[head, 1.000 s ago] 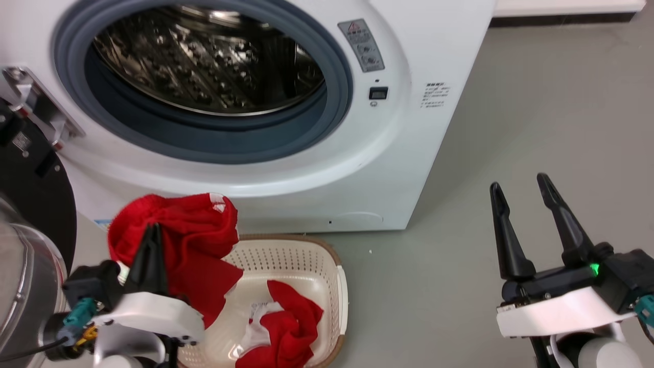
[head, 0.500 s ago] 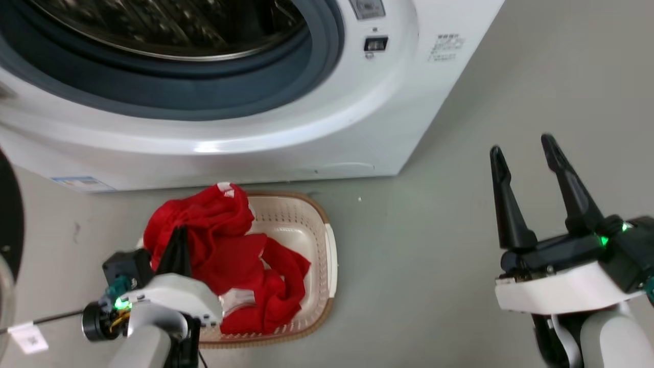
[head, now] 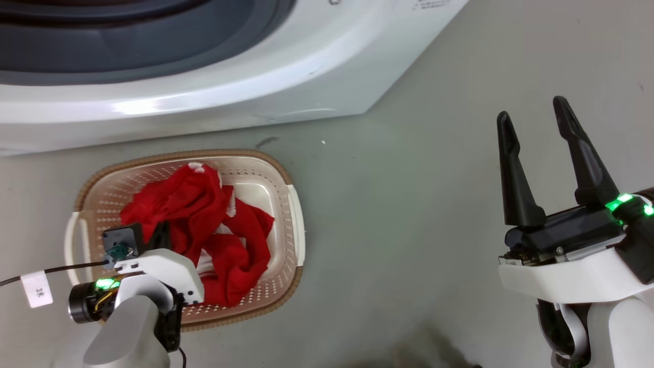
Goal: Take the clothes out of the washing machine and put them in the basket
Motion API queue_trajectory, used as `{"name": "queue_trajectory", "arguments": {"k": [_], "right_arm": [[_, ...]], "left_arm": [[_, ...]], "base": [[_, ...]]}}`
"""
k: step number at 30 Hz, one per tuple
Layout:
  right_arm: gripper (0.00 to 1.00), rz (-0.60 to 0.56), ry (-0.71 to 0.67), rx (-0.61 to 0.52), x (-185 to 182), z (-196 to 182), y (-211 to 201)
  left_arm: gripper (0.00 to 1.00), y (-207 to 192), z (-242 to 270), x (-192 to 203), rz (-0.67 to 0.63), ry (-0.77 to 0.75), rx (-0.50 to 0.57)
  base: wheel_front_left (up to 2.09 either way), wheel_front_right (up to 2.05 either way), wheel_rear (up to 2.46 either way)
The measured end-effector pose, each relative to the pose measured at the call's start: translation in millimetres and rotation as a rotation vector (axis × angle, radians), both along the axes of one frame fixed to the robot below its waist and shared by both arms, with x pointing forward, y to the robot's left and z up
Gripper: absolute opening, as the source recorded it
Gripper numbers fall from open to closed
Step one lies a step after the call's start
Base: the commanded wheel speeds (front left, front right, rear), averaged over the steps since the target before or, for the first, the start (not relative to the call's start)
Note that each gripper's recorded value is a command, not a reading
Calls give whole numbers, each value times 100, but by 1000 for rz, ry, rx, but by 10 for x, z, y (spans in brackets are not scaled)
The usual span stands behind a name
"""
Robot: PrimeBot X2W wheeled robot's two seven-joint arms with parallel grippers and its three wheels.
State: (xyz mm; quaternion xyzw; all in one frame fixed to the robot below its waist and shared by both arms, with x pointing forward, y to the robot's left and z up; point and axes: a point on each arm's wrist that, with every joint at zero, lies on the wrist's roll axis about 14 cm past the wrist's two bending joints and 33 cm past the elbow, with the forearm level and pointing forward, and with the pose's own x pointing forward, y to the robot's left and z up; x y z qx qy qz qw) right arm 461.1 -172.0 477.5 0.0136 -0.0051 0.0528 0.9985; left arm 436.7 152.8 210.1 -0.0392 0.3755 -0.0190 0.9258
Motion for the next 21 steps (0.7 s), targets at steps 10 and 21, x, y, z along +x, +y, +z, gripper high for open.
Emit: {"name": "queue_trajectory", "arguments": {"k": [10,21], "right_arm": [[100,-31,42,-15,17,-202,-118],[100,-25,22,-8,-12,-108,-94]], "left_arm": [[0,6,-466,-300,19,163,18],[100,86,-341,-399,90,179,2]], "base": [[0,0,0],[0,0,0]]}}
